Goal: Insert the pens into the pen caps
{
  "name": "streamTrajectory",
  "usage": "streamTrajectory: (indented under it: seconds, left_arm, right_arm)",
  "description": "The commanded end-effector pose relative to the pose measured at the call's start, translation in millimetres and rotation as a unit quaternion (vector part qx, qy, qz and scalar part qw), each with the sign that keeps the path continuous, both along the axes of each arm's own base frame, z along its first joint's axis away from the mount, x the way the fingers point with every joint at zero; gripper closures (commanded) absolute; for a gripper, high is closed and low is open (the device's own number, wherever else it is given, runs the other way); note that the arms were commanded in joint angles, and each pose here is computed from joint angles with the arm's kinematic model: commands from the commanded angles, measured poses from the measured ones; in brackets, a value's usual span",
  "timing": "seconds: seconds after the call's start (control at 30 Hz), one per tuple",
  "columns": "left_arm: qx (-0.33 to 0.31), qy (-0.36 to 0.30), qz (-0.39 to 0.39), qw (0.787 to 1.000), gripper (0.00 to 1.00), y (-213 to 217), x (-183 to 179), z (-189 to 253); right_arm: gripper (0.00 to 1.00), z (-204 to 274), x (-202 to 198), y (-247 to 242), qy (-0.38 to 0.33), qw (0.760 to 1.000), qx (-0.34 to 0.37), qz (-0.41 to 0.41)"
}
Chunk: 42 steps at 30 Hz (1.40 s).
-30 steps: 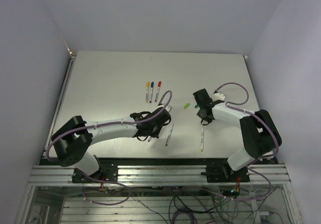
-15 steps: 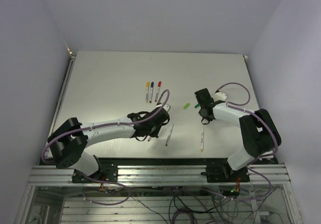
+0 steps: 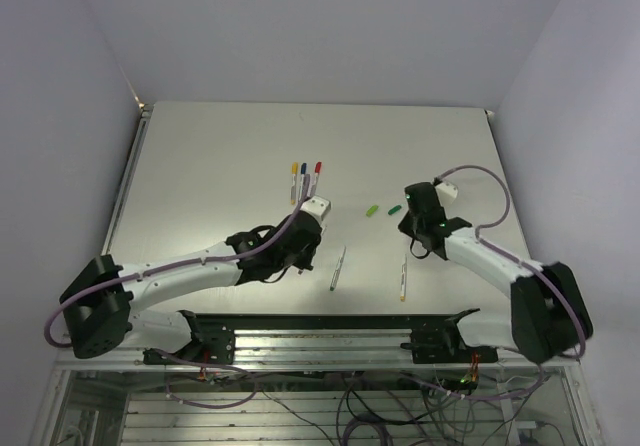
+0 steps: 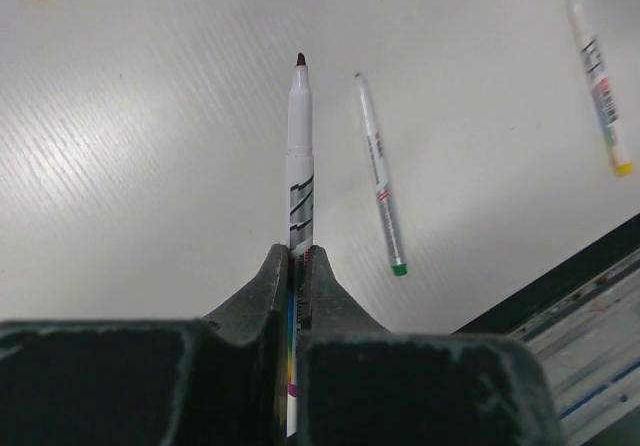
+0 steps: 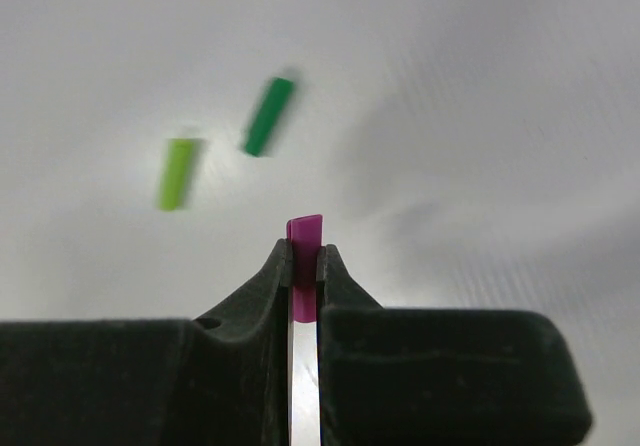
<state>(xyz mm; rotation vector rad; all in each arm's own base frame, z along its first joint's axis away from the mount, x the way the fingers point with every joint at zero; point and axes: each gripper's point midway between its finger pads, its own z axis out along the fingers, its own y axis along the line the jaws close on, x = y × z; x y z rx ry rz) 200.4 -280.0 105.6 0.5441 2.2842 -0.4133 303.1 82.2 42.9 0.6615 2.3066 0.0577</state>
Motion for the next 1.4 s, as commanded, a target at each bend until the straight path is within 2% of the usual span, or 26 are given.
streamTrajectory:
  seconds: [0.0,0.3,0.47,0.6,1.13,1.37]
  left_arm:
    - [-0.065,-0.042,-0.006,0.997,0.93,-16,8,31]
    - [-0.184,-0.088,-0.034,0.978,0.93,-40,8,73]
    - [-0.247,-0.106,-0.059,0.961,0.93,-59,6,102]
    - [-0.298,-0.115,-0.068,0.945,0.93,-67,3,125]
    - [-0.358,-0.109,-0.077,0.924,0.93,-77,-3,151]
    - [-0.357,-0.105,-0.078,0.925,0.93,-80,-3,148]
  right_arm:
    - [1.0,51,14,20,-0.095,0.993,0.033,0.069]
    - [1.0,128,6,61,-0.218,0.959,0.078,0.163]
    - [1.0,185,2,98,-0.306,0.919,0.103,0.224]
    - [1.0,212,2,117,-0.348,0.899,0.117,0.24]
    - [1.0,254,-18,132,-0.454,0.824,0.241,0.239]
    - [1.0,256,-21,134,-0.46,0.81,0.285,0.226]
